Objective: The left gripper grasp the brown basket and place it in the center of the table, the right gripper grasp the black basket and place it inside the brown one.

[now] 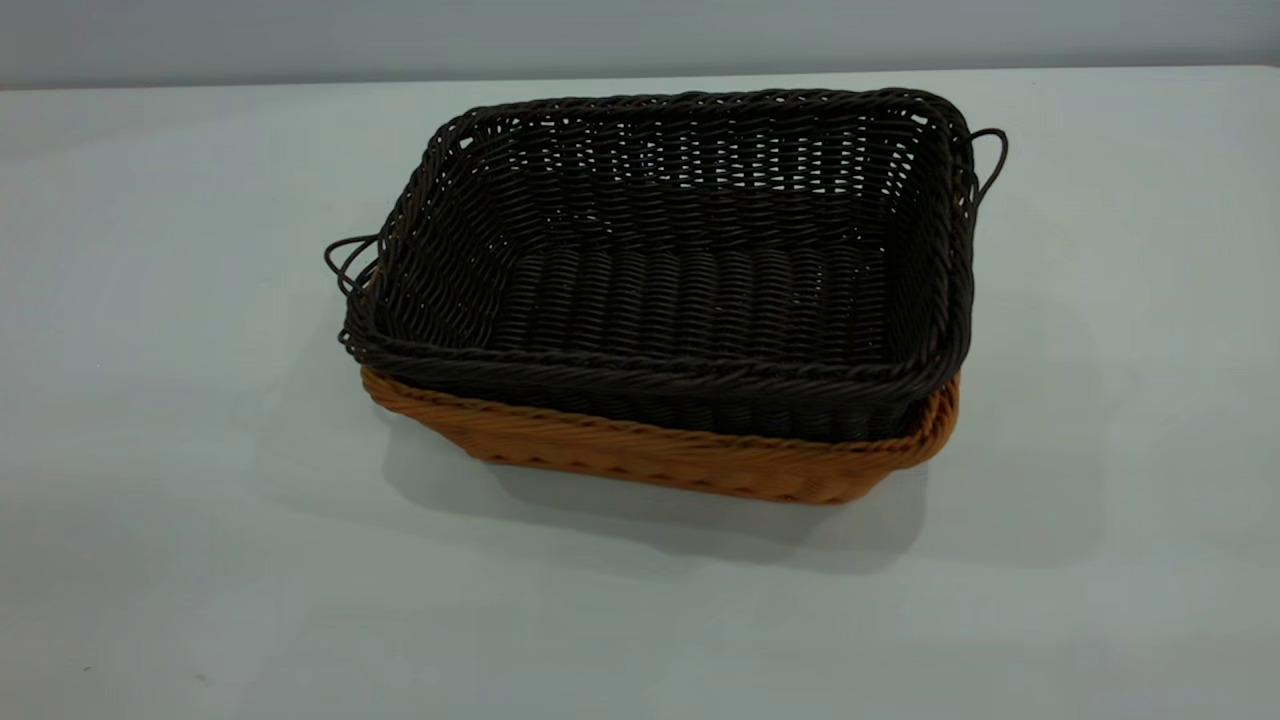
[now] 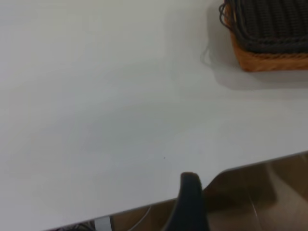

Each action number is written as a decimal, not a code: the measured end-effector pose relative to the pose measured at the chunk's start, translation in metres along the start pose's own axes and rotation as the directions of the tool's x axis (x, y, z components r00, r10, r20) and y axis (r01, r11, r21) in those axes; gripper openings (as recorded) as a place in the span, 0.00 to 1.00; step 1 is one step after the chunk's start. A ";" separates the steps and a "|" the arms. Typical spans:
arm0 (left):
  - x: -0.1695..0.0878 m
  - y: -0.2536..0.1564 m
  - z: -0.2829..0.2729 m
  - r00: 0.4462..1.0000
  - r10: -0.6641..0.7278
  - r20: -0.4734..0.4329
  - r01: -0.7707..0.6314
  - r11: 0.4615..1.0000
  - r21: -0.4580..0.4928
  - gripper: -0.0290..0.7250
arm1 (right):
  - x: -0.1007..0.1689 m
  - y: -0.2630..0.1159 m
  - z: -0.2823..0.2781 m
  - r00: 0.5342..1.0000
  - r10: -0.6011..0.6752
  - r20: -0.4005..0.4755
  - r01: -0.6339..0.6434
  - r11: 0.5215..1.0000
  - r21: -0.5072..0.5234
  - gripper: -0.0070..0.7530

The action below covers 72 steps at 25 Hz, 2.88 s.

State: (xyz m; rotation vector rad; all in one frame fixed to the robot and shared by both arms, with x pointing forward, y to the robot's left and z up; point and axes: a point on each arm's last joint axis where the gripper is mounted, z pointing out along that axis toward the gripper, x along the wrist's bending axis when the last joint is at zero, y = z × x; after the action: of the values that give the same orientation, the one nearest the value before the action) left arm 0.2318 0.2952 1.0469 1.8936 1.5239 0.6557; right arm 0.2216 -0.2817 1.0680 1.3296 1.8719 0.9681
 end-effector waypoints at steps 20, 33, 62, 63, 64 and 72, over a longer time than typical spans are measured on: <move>0.004 -0.008 0.008 0.998 -0.041 -0.047 0.040 0.999 -0.035 0.80 | 0.006 -0.017 0.019 0.998 -0.011 -0.061 0.008 0.999 -0.034 0.75; 0.005 -0.009 0.008 0.997 -0.054 -0.057 0.052 0.998 -0.042 0.80 | 0.006 -0.017 0.019 0.998 -0.010 -0.062 0.008 0.999 -0.034 0.75; 0.008 -0.016 0.001 0.977 -0.140 -0.163 0.122 0.986 -0.117 0.80 | 0.006 -0.017 0.019 0.998 -0.007 -0.062 0.005 0.999 -0.034 0.75; 0.008 -0.016 0.001 0.977 -0.140 -0.163 0.122 0.986 -0.117 0.80 | 0.005 -0.017 0.019 0.999 -0.001 -0.054 -0.001 1.000 -0.030 0.75; 0.008 -0.016 0.001 0.977 -0.140 -0.163 0.122 0.986 -0.117 0.80 | 0.004 -0.017 0.019 0.999 0.011 -0.039 -0.012 1.000 -0.027 0.75; 0.008 -0.016 0.001 0.977 -0.140 -0.163 0.122 0.986 -0.117 0.80 | -0.008 -0.020 0.020 0.990 0.117 0.083 -0.116 0.993 -0.017 0.75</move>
State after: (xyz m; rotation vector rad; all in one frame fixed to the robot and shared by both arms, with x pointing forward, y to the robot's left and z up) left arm 0.2234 0.3049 1.0349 1.6774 1.6700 0.8393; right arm 0.2307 -0.2894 1.0417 1.4637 1.7390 0.9645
